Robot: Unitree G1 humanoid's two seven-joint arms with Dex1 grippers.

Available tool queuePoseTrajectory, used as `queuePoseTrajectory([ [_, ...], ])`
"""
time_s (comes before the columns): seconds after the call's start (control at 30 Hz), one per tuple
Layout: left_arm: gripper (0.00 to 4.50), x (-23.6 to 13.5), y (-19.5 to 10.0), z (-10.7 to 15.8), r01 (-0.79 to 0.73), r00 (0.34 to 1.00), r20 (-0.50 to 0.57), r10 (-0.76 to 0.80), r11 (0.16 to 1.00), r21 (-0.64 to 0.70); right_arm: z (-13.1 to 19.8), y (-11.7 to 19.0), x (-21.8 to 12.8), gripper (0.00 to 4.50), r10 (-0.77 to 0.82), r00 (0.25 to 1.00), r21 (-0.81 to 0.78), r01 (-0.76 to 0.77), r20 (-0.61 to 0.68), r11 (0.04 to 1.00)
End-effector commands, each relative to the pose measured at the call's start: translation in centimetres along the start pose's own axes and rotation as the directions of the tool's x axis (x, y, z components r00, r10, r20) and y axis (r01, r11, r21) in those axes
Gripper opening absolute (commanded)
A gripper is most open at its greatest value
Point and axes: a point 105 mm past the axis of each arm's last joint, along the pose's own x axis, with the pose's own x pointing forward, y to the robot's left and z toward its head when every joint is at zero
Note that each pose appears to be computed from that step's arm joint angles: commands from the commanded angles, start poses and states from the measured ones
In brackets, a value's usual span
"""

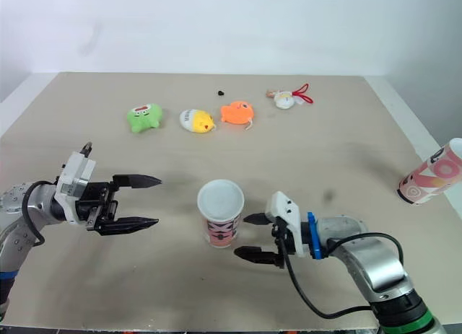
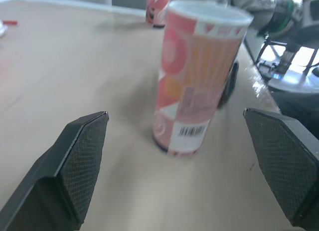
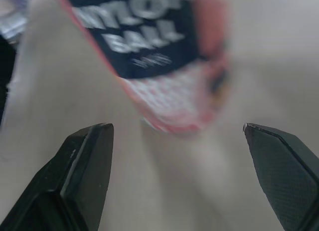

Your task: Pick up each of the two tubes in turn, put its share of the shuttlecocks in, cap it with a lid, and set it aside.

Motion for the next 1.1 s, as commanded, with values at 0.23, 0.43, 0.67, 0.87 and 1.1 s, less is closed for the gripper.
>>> queuePoseTrajectory([
  [0.23,4.50,1.4,-0.4,2.3,0.048,0.998,0.028,-0.050,0.997,0.062,2.4,-0.3,3.4,4.45,0.004,0.997,-0.129,0.007,0.081,0.992],
  [0.43,4.50,1.7,-0.3,2.4,0.060,0.998,0.028,-0.062,0.996,0.065,3.2,-0.1,4.4,4.45,0.038,0.993,-0.157,-0.020,0.111,0.987],
  [0.67,4.50,2.2,-0.1,2.0,0.061,0.998,0.022,-0.063,0.996,0.065,3.8,-0.2,5.3,4.21,0.064,0.988,-0.173,-0.039,0.142,0.984],
  [0.87,4.50,2.7,0.0,1.5,0.065,0.998,0.024,-0.067,0.996,0.067,3.8,-0.6,5.3,2.38,0.046,0.987,-0.170,-0.020,0.152,0.985],
  [1.1,4.50,4.4,0.7,0.4,0.084,0.996,0.030,-0.087,0.991,0.100,5.0,-4.0,0.7,2.27,-0.154,0.967,-0.127,0.182,0.205,0.975],
])
